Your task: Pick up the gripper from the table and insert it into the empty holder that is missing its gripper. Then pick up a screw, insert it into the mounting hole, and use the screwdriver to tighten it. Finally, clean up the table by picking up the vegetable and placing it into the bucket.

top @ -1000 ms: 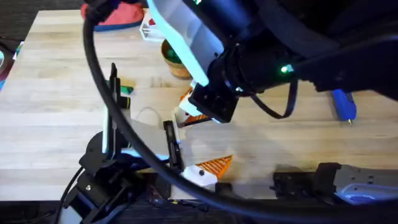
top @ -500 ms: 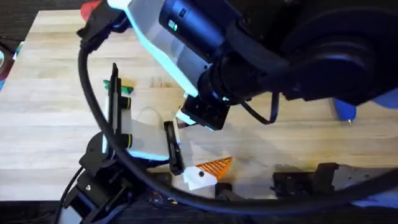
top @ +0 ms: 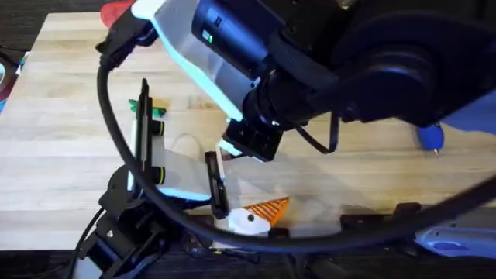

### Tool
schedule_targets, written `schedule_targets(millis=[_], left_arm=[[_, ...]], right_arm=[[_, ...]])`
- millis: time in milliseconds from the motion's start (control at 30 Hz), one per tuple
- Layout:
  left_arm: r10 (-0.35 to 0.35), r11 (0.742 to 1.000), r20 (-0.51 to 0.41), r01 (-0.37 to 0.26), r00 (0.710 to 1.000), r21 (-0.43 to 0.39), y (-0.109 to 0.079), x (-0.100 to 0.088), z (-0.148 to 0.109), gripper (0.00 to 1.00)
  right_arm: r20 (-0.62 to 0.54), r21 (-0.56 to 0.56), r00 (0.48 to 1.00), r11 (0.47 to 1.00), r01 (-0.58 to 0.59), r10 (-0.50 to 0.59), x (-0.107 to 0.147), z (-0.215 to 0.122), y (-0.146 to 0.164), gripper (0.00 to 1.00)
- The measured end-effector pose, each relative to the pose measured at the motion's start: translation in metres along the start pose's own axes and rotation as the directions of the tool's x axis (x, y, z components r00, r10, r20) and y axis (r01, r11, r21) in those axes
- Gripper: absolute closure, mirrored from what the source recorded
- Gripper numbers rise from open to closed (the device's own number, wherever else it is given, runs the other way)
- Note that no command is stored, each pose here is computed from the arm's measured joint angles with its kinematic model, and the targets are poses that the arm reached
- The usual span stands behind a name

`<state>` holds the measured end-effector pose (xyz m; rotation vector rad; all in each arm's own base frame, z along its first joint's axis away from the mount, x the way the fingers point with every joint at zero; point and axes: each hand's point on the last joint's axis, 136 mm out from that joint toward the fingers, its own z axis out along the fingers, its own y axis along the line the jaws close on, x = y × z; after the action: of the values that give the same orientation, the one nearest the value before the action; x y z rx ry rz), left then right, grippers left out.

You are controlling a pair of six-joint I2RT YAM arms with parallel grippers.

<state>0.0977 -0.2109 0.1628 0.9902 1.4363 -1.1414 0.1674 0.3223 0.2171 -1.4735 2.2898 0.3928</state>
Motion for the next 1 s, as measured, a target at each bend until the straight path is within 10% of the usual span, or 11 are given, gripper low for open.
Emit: schedule_targets(millis=[800,1000], left_arm=[[0.003,1.0,0.0,-0.003,1.0,0.004,-0.001,0.0,0.0,0.015],[0.004,1.0,0.0,-0.004,1.0,0.001,0.0,0.0,0.0,0.014]], right_arm=[[-0.019,-0.056,1.0,0.998,-0.007,0.006,0.004,0.001,0.01,0.995],[-0.028,-0.066,0.999,0.998,-0.02,0.018,0.006,0.0,0.01,0.258]])
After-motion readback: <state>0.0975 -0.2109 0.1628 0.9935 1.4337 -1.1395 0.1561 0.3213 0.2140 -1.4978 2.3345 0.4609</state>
